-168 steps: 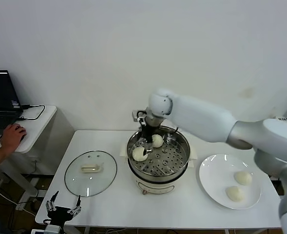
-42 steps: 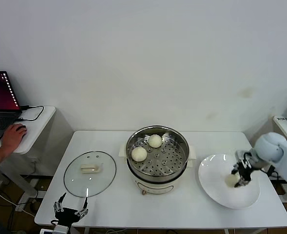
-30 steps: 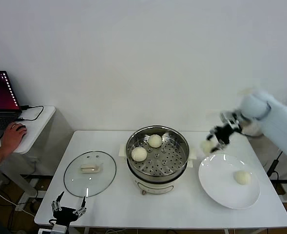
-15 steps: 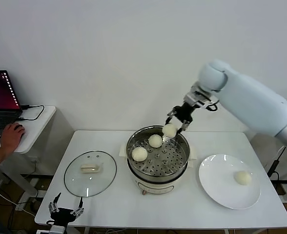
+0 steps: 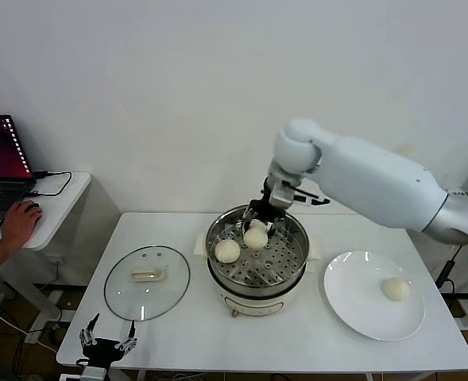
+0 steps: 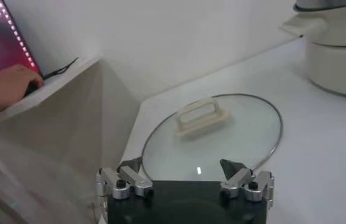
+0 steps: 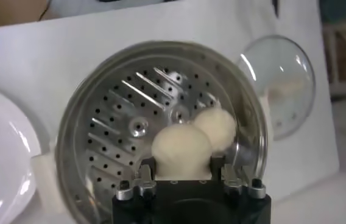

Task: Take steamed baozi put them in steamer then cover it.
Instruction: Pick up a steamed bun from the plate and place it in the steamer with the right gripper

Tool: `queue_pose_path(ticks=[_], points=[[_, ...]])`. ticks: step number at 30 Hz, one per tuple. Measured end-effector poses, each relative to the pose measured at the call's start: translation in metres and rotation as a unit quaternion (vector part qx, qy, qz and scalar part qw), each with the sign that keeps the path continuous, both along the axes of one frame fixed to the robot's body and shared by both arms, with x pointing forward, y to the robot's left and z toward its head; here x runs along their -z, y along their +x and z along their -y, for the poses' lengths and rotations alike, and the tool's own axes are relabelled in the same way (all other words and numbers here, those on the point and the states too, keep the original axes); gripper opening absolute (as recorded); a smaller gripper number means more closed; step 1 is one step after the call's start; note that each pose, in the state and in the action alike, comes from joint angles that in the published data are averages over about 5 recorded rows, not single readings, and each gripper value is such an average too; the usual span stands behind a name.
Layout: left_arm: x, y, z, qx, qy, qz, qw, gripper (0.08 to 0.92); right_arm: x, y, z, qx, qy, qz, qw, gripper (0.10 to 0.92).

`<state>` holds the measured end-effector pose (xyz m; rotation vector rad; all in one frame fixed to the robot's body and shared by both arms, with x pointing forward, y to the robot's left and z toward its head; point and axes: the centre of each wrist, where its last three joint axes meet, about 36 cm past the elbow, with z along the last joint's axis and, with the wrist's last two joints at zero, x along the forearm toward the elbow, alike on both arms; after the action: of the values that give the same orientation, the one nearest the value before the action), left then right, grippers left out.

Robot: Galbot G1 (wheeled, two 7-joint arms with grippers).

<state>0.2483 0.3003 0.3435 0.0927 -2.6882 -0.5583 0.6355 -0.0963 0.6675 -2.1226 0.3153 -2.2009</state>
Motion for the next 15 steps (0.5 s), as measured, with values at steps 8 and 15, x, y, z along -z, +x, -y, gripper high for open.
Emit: queue_pose_path(ticks=[8, 15], points=[[0.0, 0.002, 0.0, 0.0, -0.002, 0.002, 1.0, 0.823, 0.027, -0.022, -0.02, -0.049, -0.032, 0.001, 0.998, 0.55], [0.0, 0.002, 0.001, 0.001, -0.004, 0.003, 1.0, 0.823, 0.047, -0.032, -0.033, -0.072, -0.045, 0.0, 0.996, 0.551]])
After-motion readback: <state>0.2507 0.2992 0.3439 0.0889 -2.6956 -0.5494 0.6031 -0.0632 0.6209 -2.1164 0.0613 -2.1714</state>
